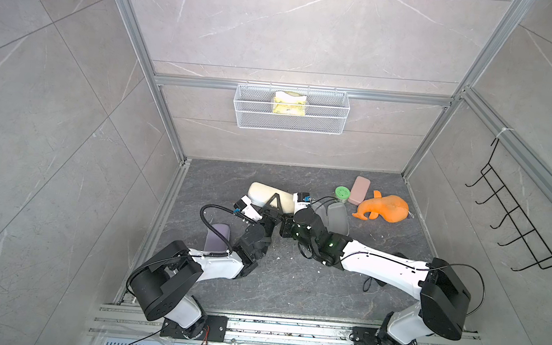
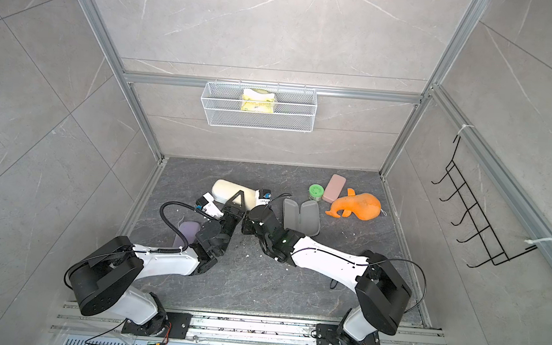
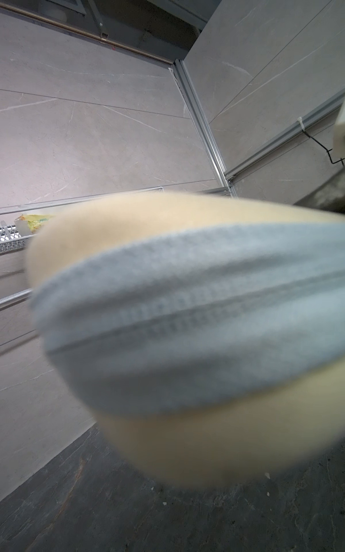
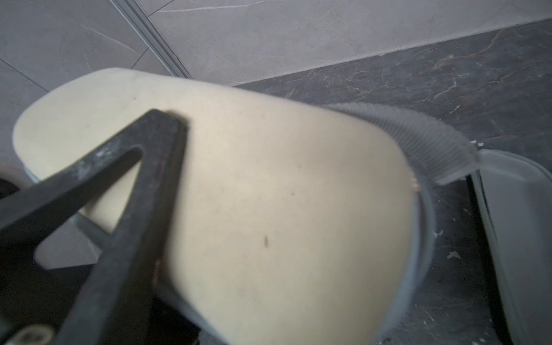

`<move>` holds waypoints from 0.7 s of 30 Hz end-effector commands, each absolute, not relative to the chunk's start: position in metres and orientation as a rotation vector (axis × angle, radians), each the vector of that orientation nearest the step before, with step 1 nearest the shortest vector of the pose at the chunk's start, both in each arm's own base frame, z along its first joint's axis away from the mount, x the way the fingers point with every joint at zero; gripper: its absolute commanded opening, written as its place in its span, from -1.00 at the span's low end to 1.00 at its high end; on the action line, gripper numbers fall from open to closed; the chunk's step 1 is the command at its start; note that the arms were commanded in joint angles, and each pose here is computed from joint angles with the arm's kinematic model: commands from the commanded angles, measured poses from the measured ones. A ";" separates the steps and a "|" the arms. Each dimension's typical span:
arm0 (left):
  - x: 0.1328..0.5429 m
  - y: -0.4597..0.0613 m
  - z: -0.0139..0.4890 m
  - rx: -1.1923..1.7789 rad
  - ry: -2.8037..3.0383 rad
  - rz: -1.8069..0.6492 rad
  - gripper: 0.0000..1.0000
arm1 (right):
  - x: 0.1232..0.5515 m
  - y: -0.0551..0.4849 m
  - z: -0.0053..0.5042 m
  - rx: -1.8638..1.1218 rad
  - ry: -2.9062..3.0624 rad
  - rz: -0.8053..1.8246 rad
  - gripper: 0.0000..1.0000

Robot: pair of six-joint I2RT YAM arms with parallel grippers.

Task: Put umbrellas into zippered umbrella sleeves
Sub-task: Zip the zipper on the umbrella sleeve.

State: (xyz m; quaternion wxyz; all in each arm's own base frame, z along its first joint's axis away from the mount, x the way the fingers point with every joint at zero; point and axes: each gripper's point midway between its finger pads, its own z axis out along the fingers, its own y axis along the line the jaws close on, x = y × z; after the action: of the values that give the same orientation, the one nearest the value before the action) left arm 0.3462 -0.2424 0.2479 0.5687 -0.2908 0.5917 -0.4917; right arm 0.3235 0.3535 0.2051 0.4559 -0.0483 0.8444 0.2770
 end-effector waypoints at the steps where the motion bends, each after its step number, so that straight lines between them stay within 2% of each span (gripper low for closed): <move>1: 0.338 -0.234 0.294 -0.666 1.254 -1.198 -0.72 | 0.330 0.357 0.227 -0.105 2.032 0.708 -1.00; 13: 0.329 -0.193 0.318 -0.572 1.310 -1.123 -0.79 | 0.335 0.273 0.164 -0.141 2.186 0.552 -1.00; 16: 0.331 -0.196 0.315 -0.536 1.404 -1.167 -0.84 | 0.342 0.266 0.173 -0.206 2.157 0.552 -1.00; 21: 0.340 -0.202 0.304 -0.431 1.635 -1.298 -0.89 | 0.340 0.285 0.211 -0.550 1.987 0.537 -1.00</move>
State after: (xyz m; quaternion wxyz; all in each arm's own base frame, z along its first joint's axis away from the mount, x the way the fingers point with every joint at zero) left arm 0.3356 -0.2168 0.2606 0.4916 -0.1928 0.6908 -0.4940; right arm 0.3203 0.3170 0.1983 0.4410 -0.1890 0.8265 0.2944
